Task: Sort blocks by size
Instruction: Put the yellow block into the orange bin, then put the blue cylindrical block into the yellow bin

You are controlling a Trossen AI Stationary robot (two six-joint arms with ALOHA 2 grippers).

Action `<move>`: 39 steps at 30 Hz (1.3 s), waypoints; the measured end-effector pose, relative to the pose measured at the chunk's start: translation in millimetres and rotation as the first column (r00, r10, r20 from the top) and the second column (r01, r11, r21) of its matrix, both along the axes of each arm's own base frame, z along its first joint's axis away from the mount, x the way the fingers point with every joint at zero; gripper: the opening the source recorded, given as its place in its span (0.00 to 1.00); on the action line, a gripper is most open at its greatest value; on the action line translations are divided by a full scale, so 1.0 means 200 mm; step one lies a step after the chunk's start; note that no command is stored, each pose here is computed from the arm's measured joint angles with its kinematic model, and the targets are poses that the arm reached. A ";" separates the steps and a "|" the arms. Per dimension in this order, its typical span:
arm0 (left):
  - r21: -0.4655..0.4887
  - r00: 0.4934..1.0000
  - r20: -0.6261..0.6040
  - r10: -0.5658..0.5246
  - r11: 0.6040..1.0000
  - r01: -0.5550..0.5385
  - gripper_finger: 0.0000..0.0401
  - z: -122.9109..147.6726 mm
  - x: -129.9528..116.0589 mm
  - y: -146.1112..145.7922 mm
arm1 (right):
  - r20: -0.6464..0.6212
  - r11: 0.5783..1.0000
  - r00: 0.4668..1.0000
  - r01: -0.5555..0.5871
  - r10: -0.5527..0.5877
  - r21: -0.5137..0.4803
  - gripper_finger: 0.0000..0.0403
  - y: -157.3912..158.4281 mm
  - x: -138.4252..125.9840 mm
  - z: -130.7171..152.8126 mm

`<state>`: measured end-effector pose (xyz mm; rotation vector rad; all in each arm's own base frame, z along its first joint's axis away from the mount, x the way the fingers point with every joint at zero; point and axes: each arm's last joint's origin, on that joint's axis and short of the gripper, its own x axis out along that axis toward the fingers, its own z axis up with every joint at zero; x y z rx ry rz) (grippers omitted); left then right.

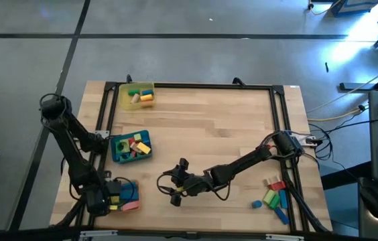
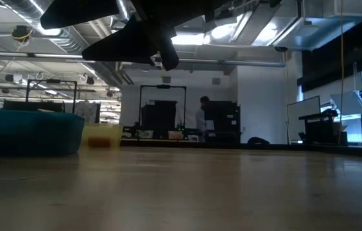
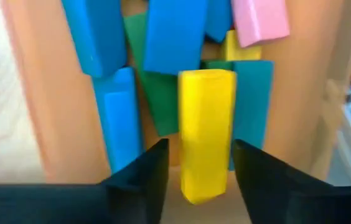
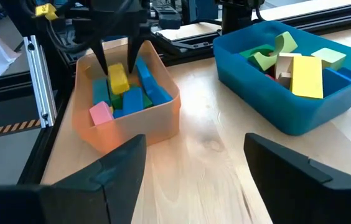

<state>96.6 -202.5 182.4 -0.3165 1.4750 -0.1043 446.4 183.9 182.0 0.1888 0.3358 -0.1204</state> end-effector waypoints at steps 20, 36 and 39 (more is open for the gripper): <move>0.234 0.765 0.622 -0.168 0.972 0.023 0.52 0.33 0.08 0.14 | -0.024 0.999 0.999 -0.030 0.030 0.033 0.68 0.00 -0.01 0.02; 0.165 0.439 0.877 -0.196 0.980 0.108 0.52 0.08 0.26 0.19 | -0.420 0.982 0.905 0.131 -0.062 0.137 0.68 0.02 -0.58 0.50; 0.139 0.402 0.902 -0.158 0.987 0.076 0.52 0.04 0.29 0.24 | -0.489 0.957 0.865 0.225 -0.110 0.182 0.68 0.02 -0.71 0.55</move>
